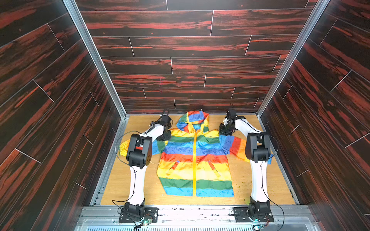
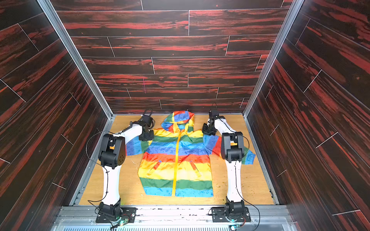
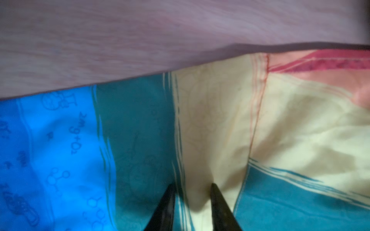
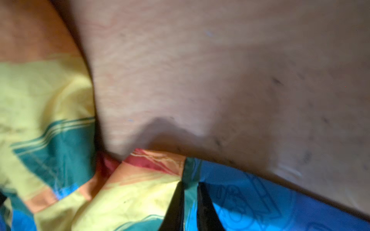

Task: Unzip the jacket
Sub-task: Flatten out the jacket at the center of the board.

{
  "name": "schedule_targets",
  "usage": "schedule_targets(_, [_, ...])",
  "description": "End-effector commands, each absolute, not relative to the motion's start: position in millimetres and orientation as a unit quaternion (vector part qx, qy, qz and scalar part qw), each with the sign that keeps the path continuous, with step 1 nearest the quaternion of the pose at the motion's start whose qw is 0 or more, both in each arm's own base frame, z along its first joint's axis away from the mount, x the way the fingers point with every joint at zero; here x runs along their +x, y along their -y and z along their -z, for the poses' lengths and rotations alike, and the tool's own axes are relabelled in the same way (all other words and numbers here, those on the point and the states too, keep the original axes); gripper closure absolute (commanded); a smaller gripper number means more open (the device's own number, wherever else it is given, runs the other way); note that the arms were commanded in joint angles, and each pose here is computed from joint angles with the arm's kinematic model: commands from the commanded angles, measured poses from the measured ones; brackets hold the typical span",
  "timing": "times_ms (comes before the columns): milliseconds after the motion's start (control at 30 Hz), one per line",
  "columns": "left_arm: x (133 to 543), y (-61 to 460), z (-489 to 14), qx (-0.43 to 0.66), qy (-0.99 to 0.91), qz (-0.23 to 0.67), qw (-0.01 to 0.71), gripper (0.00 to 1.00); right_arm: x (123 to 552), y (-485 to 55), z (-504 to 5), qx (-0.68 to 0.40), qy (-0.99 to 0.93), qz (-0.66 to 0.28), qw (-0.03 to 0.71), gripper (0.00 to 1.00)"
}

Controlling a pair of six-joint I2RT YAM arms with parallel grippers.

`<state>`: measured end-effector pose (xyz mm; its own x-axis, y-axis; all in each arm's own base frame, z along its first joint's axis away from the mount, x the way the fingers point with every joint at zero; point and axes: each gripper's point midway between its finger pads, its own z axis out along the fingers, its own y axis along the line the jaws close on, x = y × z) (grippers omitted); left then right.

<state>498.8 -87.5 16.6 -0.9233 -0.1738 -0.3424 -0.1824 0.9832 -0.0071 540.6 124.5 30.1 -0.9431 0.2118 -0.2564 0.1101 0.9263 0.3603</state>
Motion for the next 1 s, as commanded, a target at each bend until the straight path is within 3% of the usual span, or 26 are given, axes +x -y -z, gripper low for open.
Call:
schedule_targets(0, [465, 83, -7, -0.090, -0.989, -0.016, 0.115, 0.43, 538, -131, -73, 0.060, -0.967, -0.178, 0.172, 0.68])
schedule_targets(100, [474, 88, -73, -0.093, -0.978, 0.016, 0.186, 0.20, 529, -125, -140, 0.062, -0.952, -0.170, 0.247, 0.40])
schedule_targets(200, [459, 84, -127, -0.109, -0.964, 0.034, 0.241, 0.14, 493, -128, -175, 0.082, -0.943, -0.180, 0.269, 0.32])
schedule_targets(300, [416, 77, -147, -0.140, -0.956, 0.046, 0.253, 0.14, 438, -156, -168, 0.068, -0.944, -0.204, 0.249, 0.41])
schedule_targets(433, [349, 85, -115, -0.158, -0.958, 0.100, 0.218, 0.14, 363, -225, -148, -0.038, -0.932, -0.291, 0.214, 0.48])
schedule_targets(567, [332, 78, -98, -0.163, -0.955, 0.100, 0.225, 0.11, 301, -277, -133, -0.136, -0.913, -0.341, 0.178, 0.56])
schedule_targets(833, [331, 91, -69, -0.172, -0.955, 0.141, 0.198, 0.11, 264, -348, -96, -0.201, -0.901, -0.376, 0.083, 0.83])
schedule_targets(967, [329, 95, -48, -0.178, -0.955, 0.150, 0.184, 0.11, 268, -365, -71, -0.197, -0.903, -0.380, 0.037, 0.87])
